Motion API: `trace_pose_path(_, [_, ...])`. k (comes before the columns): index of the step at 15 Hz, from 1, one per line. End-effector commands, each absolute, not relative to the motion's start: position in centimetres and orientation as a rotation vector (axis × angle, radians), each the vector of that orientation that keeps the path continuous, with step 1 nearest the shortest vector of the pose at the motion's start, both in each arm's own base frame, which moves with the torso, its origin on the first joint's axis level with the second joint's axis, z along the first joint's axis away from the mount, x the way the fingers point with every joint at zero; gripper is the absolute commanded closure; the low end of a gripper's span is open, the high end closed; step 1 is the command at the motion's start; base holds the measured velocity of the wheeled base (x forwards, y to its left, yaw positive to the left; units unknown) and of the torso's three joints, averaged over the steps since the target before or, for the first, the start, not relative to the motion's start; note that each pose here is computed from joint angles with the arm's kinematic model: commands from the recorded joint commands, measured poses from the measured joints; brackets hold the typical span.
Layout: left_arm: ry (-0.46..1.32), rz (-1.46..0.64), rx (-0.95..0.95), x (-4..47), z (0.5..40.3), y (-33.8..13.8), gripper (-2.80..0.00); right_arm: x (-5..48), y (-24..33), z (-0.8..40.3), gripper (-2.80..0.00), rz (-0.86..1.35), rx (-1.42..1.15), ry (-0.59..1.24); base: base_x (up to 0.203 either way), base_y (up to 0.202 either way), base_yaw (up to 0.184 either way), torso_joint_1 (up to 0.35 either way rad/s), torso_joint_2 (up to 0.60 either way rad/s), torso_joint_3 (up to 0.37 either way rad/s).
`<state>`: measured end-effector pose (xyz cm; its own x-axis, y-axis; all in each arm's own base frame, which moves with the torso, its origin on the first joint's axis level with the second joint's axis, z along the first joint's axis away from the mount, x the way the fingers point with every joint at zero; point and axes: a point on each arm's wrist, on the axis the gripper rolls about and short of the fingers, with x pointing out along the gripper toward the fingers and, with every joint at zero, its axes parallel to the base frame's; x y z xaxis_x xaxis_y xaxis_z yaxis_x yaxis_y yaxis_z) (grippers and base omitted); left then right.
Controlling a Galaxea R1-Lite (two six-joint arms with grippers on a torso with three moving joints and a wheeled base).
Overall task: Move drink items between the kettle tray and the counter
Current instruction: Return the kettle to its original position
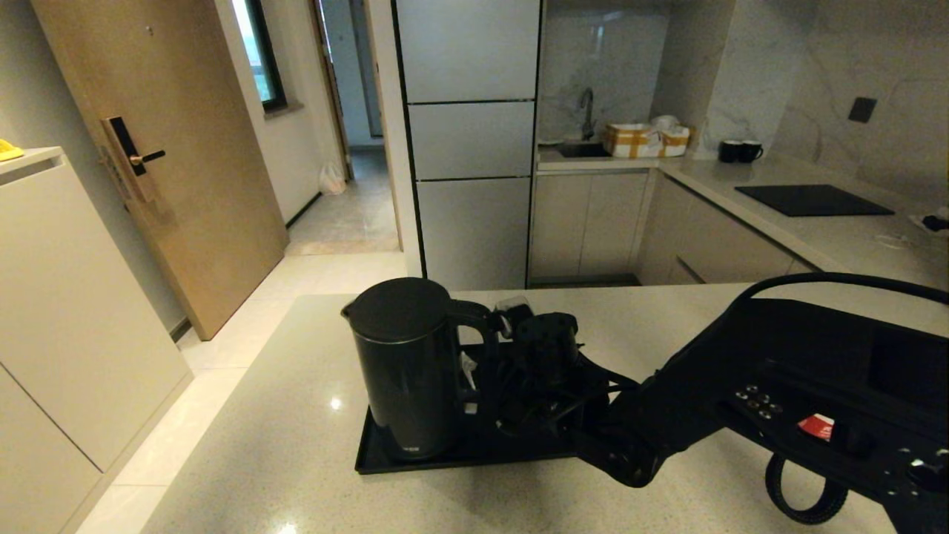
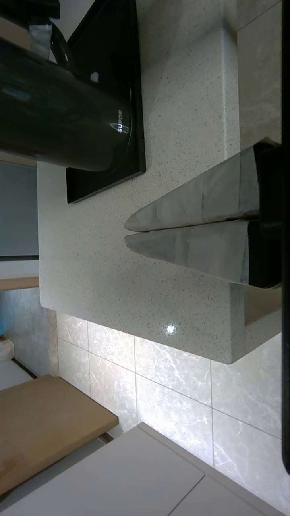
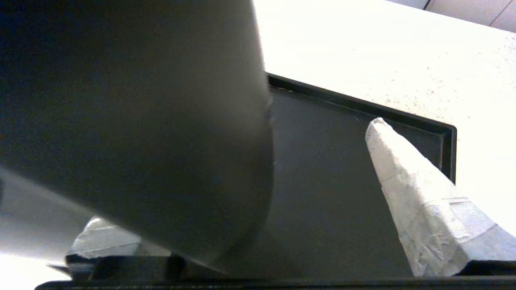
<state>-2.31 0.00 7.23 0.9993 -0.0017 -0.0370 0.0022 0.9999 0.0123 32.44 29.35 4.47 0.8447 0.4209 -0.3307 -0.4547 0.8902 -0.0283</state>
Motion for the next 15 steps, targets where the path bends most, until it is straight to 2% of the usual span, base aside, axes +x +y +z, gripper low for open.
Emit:
trace_pose_path(1, [0.037,-0.002,0.012,-2.3,7.2,0.0,0.0,32.1,29.5,4.5,-2.8,0.47,-0.107,0.322,0.0,0.0,0.0,0.0,0.0,0.0])
trace_pose_path(15, [0.037,-0.002,0.012,-2.3,7.2,0.0,0.0,31.1,28.2,4.1,-2.8,0.34,-0.165,0.34,0.0,0.0,0.0,0.0,0.0,0.0])
